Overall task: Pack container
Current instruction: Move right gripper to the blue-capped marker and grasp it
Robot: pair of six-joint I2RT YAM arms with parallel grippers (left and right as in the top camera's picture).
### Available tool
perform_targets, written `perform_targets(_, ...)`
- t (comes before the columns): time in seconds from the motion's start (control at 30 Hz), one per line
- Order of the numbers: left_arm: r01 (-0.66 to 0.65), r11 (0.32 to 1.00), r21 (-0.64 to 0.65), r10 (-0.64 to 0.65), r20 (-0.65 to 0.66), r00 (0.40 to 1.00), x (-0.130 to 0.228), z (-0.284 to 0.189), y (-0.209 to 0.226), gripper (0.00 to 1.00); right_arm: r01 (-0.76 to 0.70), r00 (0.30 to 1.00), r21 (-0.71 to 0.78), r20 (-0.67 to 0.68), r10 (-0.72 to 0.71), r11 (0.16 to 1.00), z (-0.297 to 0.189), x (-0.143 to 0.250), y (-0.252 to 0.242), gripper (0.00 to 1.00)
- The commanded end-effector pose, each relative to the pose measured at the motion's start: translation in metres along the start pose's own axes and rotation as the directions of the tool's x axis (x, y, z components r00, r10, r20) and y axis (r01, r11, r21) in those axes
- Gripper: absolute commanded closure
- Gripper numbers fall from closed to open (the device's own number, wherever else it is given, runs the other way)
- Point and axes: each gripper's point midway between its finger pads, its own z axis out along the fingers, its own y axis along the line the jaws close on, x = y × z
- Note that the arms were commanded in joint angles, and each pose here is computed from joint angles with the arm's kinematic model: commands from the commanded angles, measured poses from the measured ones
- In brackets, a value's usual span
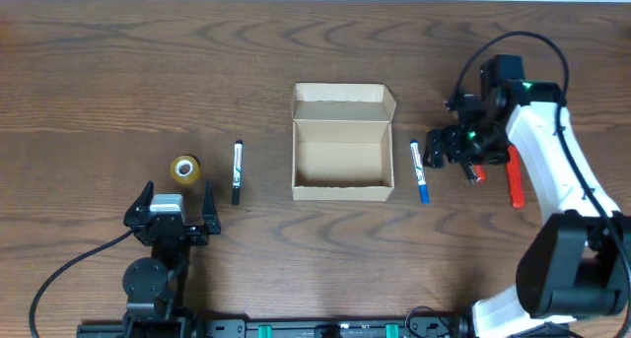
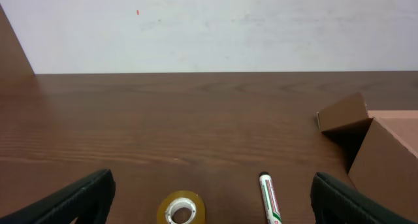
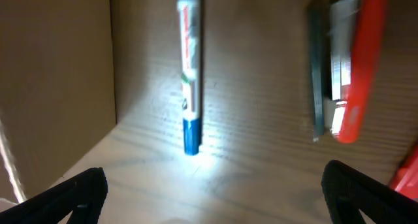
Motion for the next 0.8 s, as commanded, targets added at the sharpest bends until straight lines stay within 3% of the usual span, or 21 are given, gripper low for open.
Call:
perform_targets(0.0, 0.01, 1.0, -0.001, -0.01, -0.052, 0.999, 0.018, 0.001, 0.0, 0.05, 0.061, 0.996, 0.005, -0.063, -0.061, 0.998, 0.013, 0.002, 0.007, 0.01)
perform_targets(0.2, 0.01, 1.0, -0.001, -0.01, -0.052, 0.999, 0.018, 0.001, 0.0, 0.05, 0.103, 0.985, 0.006, -0.139, -0.101, 0.995, 0.032, 0.008, 0.015, 0.01)
perform_targets(0.77, 0.01, 1.0, 0.0, -0.01, -0.052, 0.999, 0.018, 0.001, 0.0, 0.05, 0.102, 0.98, -0.005, -0.169, -0.101, 0.995, 0.081, -0.008, 0.013, 0.01)
